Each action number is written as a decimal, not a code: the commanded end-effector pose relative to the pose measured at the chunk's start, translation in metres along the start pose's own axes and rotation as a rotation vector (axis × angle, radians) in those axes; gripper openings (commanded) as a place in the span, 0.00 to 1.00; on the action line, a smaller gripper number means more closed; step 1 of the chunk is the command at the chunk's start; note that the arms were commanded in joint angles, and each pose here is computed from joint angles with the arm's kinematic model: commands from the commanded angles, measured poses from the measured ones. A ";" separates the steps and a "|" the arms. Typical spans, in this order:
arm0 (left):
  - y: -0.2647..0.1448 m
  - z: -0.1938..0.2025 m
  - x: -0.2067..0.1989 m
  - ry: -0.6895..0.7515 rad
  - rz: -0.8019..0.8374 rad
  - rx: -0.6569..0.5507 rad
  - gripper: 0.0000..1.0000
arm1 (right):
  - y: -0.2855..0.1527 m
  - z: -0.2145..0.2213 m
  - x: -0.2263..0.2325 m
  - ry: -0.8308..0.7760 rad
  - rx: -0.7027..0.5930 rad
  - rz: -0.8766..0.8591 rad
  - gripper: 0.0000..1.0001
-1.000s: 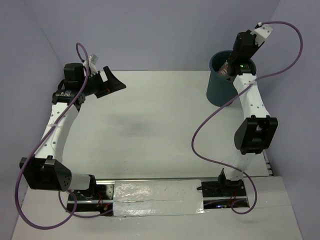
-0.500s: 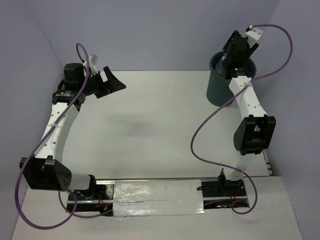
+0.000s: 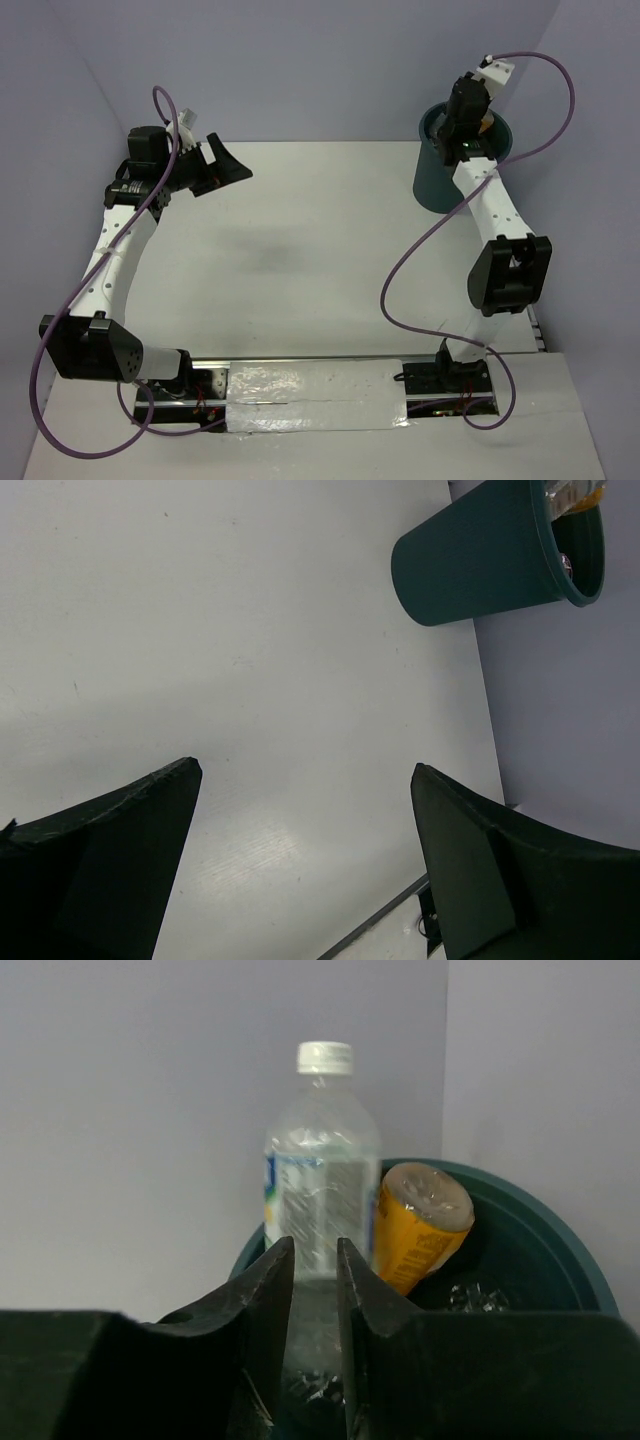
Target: Put the plastic bottles in the bin
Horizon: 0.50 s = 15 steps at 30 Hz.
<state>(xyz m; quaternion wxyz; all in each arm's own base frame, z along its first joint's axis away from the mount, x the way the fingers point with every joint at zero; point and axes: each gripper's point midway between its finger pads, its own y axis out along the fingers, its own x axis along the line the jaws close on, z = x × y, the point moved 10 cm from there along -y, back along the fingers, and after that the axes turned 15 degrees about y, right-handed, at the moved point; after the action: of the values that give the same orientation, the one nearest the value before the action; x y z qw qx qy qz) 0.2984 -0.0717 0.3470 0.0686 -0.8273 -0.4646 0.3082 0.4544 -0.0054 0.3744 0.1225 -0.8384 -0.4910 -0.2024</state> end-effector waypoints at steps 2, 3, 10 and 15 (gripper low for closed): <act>-0.003 -0.004 -0.001 0.037 0.016 -0.020 0.99 | -0.016 -0.022 0.001 0.063 -0.080 -0.017 0.30; -0.003 -0.004 -0.001 0.036 0.017 -0.022 0.99 | -0.018 -0.022 -0.001 0.070 -0.083 -0.019 0.30; -0.002 -0.005 -0.001 0.035 0.023 -0.022 1.00 | -0.033 -0.019 -0.008 0.136 -0.085 -0.051 0.37; -0.004 -0.006 -0.002 0.043 0.022 -0.031 0.99 | -0.045 -0.048 0.000 0.174 -0.128 -0.086 0.48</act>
<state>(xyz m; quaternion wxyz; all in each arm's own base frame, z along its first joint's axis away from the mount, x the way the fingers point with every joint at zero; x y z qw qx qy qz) 0.2984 -0.0718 0.3471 0.0684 -0.8279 -0.4636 0.3082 0.4278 -0.0042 0.3572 0.1400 -0.8313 -0.4893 -0.2235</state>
